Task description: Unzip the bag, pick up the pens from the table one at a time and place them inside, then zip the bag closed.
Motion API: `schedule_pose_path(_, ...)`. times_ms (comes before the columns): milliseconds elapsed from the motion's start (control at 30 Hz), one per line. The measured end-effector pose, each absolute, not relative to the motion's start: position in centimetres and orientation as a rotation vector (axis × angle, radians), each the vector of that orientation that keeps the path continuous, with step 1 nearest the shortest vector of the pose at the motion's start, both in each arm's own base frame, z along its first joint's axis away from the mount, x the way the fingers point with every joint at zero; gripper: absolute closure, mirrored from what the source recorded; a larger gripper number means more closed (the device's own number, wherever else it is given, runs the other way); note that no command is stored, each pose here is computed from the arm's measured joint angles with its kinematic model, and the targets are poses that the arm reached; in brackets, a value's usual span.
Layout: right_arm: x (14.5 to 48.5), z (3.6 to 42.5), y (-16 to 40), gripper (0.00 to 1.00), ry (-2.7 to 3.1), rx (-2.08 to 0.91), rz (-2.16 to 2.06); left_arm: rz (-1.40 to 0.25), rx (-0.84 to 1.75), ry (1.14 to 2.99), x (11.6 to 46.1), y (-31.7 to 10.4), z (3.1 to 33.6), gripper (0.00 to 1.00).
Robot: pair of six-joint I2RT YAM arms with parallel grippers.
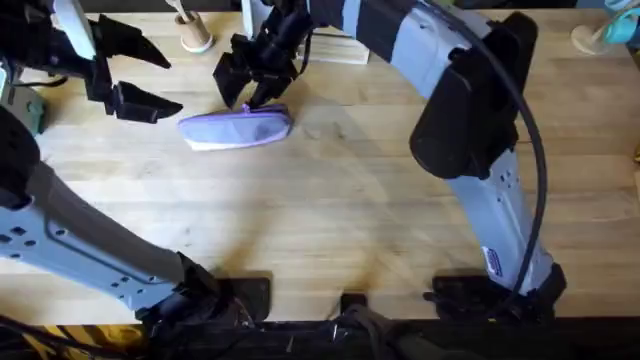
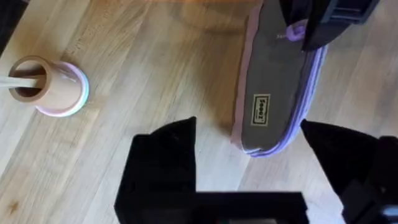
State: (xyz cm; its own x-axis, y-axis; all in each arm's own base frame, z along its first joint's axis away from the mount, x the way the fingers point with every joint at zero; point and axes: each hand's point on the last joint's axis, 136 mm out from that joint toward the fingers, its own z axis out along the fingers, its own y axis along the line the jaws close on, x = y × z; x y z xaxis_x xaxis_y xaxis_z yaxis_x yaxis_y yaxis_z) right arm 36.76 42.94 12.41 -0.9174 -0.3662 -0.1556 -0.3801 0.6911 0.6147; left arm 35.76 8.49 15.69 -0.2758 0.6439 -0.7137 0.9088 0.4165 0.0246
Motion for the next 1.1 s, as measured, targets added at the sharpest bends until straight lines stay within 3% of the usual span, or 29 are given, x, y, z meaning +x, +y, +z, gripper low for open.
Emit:
schedule_pose_path(367, 35.9, 12.7, 43.1, 0.657, 2.880, -0.665, 1.113, -0.521, 1.312, 2.021, 35.8, 8.5, 15.7, 0.007)
schedule_pose_path(633, 35.0, 12.6, 42.7, 0.775, 2.915, -0.683, 1.120, -0.521, 1.312, 2.021, 35.8, 8.5, 15.7, 0.007)
schedule_pose_path(767, 34.9, 12.5, 42.6, 0.955, 2.912, -0.702, 1.114, -0.521, 1.312, 2.021, 35.8, 8.5, 15.7, 0.008)
schedule_pose_path(1100, 35.6, 12.7, 42.8, 0.973, 2.834, -0.792, 1.110, -0.521, 1.312, 2.021, 35.8, 8.5, 15.7, 0.007)
